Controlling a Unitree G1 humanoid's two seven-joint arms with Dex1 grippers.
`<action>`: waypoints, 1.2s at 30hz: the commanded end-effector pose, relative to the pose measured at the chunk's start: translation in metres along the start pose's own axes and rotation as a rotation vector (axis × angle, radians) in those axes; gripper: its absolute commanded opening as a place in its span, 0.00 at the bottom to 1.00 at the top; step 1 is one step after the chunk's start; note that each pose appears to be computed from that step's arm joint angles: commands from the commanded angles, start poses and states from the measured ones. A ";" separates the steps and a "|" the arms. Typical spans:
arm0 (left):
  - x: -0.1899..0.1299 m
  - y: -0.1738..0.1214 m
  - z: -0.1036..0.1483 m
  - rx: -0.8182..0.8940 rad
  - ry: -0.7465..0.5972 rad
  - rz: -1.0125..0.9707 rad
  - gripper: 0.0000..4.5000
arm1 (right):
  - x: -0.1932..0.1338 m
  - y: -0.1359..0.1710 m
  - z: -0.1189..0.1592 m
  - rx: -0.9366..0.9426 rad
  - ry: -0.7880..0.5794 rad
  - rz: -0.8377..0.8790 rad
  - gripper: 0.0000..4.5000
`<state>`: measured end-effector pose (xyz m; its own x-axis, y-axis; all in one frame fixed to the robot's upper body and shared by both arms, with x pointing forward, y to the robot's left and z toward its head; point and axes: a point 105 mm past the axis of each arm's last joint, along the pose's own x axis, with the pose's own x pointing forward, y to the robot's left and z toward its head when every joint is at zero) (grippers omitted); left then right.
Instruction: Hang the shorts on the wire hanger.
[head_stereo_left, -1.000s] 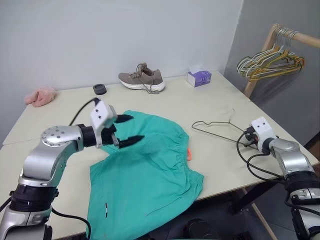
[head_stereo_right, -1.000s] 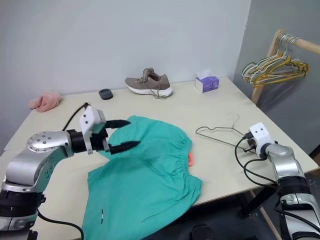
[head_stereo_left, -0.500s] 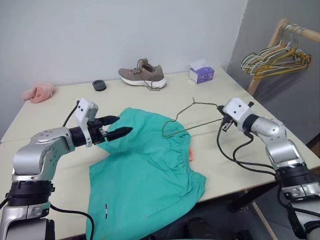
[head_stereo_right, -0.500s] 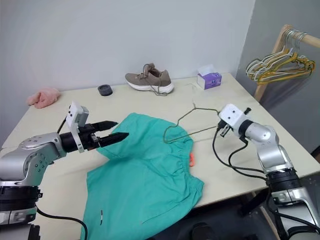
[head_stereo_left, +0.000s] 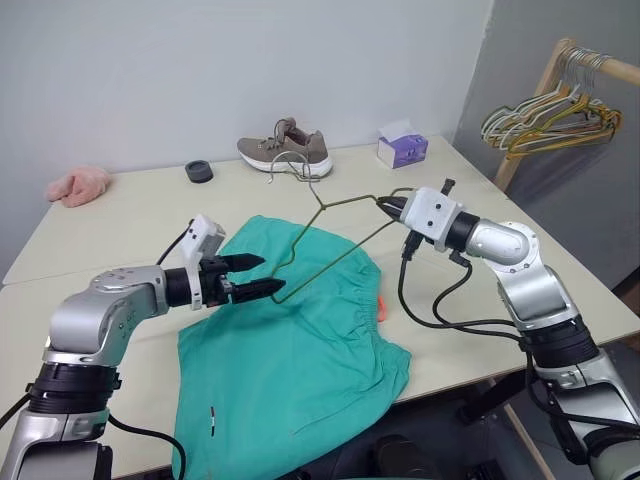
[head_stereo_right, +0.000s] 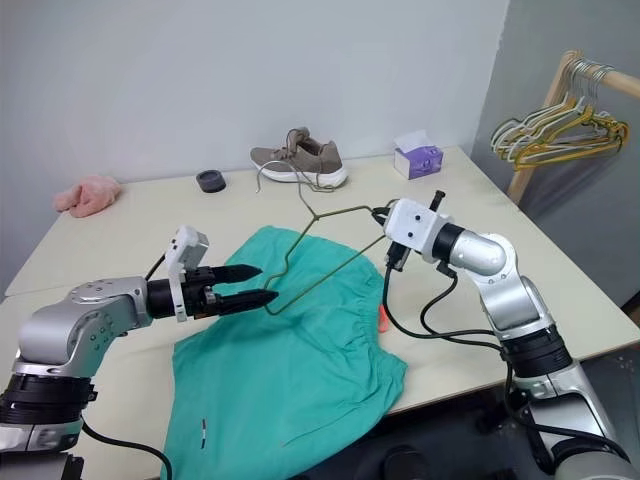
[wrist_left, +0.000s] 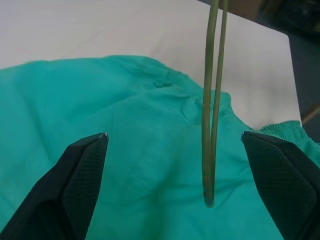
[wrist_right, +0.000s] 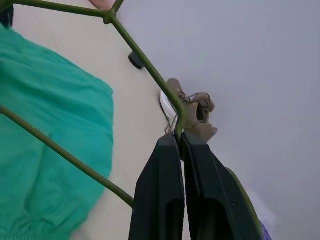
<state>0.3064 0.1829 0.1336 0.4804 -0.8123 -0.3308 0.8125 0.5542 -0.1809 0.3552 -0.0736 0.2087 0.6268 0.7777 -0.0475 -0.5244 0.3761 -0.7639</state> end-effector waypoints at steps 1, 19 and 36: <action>0.008 -0.013 0.002 0.040 0.002 -0.062 1.00 | 0.004 -0.008 0.029 -0.043 -0.094 -0.009 0.01; 0.016 -0.021 0.000 0.026 -0.006 -0.099 0.14 | 0.006 0.000 0.036 -0.032 -0.116 0.011 0.00; -0.001 -0.012 -0.010 0.125 0.100 -0.014 0.00 | -0.031 0.009 0.025 0.089 -0.039 0.189 0.69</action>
<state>0.2930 0.1780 0.1149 0.4321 -0.7977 -0.4207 0.8341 0.5308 -0.1497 0.3228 -0.0760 0.2024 0.4983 0.8468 -0.1861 -0.6837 0.2517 -0.6850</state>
